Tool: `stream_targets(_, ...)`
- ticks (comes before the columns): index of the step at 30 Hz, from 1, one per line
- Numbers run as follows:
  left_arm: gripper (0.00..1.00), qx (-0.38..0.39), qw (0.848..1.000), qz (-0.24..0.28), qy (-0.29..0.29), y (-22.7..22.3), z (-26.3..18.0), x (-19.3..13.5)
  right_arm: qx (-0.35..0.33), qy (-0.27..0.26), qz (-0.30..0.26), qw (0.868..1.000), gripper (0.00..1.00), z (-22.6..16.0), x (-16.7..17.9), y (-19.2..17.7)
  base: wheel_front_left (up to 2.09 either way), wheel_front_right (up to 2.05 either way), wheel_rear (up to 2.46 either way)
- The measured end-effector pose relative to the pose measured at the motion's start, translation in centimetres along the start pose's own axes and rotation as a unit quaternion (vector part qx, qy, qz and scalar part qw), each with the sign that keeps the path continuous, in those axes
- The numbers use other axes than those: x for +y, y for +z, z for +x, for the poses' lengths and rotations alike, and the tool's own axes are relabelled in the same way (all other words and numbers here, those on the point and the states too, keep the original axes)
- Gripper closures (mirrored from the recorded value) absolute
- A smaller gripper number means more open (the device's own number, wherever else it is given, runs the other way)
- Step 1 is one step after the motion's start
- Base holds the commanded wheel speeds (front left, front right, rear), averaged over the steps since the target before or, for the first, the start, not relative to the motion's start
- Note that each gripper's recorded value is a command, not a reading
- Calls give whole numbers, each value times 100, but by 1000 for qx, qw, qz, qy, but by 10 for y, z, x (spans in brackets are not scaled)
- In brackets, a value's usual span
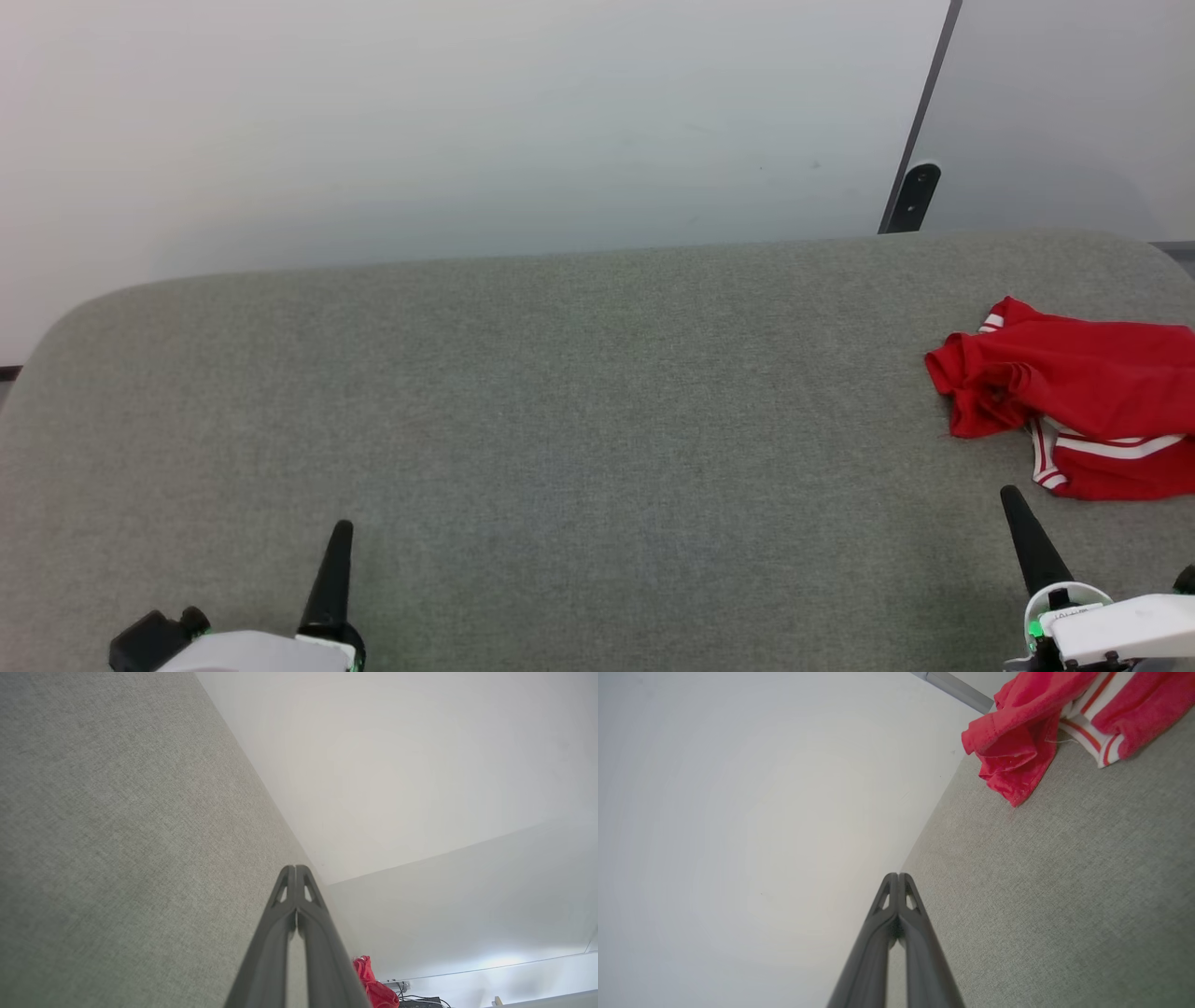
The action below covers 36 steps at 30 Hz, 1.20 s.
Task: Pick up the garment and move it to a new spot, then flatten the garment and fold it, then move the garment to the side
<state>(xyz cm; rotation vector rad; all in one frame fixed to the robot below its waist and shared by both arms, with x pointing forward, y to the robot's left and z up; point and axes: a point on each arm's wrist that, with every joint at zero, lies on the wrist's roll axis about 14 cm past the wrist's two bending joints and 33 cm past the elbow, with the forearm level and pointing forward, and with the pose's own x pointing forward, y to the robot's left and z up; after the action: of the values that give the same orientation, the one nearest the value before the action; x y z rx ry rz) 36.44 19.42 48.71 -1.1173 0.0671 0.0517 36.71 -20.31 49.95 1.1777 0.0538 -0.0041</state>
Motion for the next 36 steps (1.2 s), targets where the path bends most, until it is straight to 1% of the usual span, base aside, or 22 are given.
stream_targets(15,100,0,997,-74,-7,3,7,-4,-6,4,64,998,100,6,1,0,0,0,0)
stream_targets(36,100,0,986,-163,-21,8,16,-10,-13,12,139,990,100,15,5,1,0,0,0)
